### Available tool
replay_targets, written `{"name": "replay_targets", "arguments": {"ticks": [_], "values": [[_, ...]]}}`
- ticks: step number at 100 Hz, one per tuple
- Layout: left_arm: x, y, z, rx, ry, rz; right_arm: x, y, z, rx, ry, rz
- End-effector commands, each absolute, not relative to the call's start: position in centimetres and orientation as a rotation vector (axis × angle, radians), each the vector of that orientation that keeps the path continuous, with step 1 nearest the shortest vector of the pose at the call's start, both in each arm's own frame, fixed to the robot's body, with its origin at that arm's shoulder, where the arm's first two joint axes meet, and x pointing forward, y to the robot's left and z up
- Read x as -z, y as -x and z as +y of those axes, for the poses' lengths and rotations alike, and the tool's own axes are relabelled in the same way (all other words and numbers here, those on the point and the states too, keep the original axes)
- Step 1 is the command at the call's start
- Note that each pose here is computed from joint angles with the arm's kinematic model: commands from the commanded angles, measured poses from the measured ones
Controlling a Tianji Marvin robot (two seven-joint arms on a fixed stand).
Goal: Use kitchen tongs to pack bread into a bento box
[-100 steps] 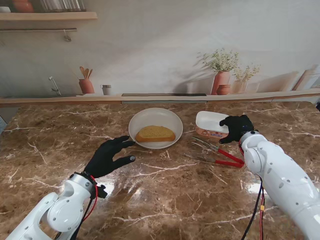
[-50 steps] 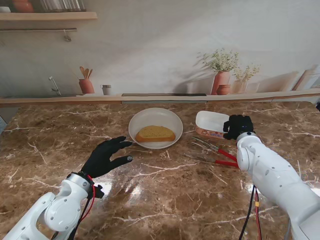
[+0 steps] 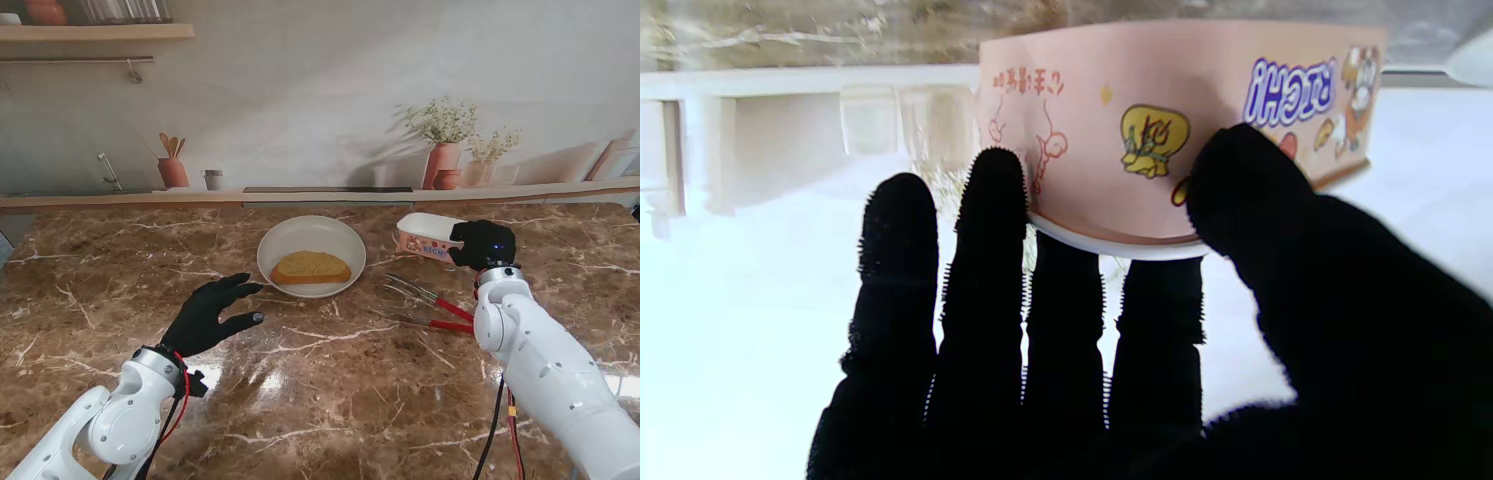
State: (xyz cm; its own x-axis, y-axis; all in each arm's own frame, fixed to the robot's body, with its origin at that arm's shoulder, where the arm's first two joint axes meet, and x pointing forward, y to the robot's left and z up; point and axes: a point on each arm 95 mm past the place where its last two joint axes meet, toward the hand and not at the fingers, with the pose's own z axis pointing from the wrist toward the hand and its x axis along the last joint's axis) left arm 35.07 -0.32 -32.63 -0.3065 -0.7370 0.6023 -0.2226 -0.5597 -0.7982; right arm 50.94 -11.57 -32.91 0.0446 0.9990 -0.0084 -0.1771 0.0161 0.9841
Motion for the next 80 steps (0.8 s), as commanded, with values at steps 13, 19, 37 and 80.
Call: {"name": "replay_targets", "arguments": {"ticks": [13, 19, 37, 80], "values": [[32.9, -34.6, -0.2, 1.927, 1.568, 1.202, 32.8, -47.7, -9.7, -1.355, -1.057, 1.027], [32.9, -34.5, -0.2, 1.929, 1.562, 1.199, 32.6, -46.4, -8.8, -1.399, -1.049, 1.009], [32.8, -34.3, -0.1, 1.939, 1.550, 1.187, 33.4, -41.5, -5.3, -1.543, -1.030, 1.004], [32.9, -34.0, -0.1, 1.967, 1.529, 1.184, 36.0, -31.6, 1.8, -1.750, -0.954, 1.089]]}}
